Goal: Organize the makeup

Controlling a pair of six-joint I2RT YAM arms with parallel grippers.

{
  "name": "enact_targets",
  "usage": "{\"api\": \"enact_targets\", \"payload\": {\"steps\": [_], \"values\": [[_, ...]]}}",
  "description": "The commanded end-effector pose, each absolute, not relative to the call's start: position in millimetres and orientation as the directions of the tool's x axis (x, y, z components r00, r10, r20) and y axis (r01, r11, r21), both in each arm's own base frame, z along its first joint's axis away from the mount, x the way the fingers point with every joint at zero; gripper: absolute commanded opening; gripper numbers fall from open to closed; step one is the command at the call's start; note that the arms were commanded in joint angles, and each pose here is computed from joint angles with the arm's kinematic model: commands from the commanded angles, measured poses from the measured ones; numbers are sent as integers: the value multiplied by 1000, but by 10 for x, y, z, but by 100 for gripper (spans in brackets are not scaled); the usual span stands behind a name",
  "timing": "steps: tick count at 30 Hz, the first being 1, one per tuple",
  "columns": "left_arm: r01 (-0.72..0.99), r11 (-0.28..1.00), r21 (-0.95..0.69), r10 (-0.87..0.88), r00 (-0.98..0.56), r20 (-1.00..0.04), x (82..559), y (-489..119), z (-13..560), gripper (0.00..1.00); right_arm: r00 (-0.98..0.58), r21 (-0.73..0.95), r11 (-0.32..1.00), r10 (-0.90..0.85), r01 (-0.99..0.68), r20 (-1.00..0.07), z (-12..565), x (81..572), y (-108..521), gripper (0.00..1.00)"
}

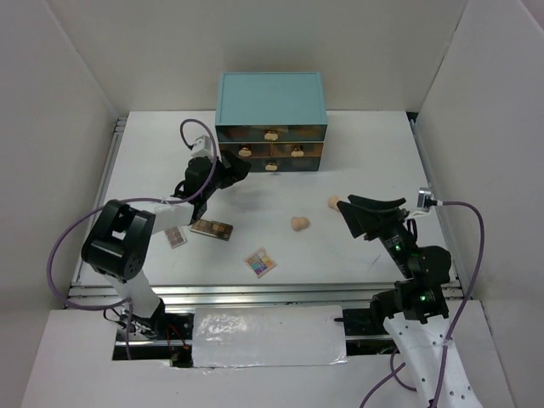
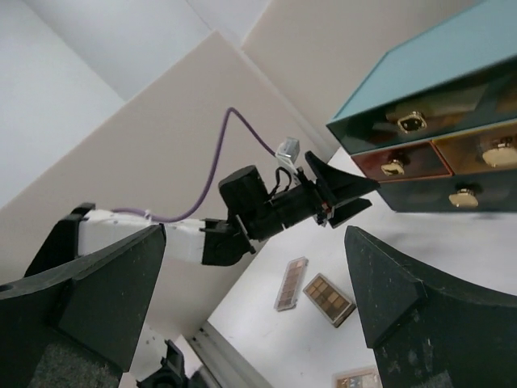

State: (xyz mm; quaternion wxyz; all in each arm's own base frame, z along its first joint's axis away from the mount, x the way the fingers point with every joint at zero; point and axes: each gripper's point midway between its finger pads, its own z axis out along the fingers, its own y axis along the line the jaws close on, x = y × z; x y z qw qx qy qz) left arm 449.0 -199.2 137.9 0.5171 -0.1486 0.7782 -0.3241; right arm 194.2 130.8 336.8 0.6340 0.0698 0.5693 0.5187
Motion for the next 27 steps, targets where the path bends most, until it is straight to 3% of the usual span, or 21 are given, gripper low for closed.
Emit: {"api": "enact_targets", "payload": {"steps": [1, 6, 19, 22, 27], "values": [[283, 682, -674, -608, -294, -738, 4798, -2115, 1992, 95, -203, 626, 542, 642, -561, -739, 3269, 1929, 1330, 100], [290, 679, -675, -606, -299, -737, 5052, -2141, 1875, 94, -228, 638, 455, 674, -621, -703, 3318, 1915, 1431, 100], [300, 664, -685, -611, -310, -728, 5349, -2037, 1728, 86, -243, 661, 451, 685, -600, -687, 3309, 2024, 1436, 100], [312, 659, -685, -611, -310, -728, 5370, -2059, 1729, 82, -212, 648, 471, 687, -599, -695, 3351, 2009, 1393, 100], [324, 656, -681, -608, -307, -732, 5390, -2077, 1731, 61, -187, 631, 489, 682, -602, -707, 3398, 2002, 1371, 100]]}}
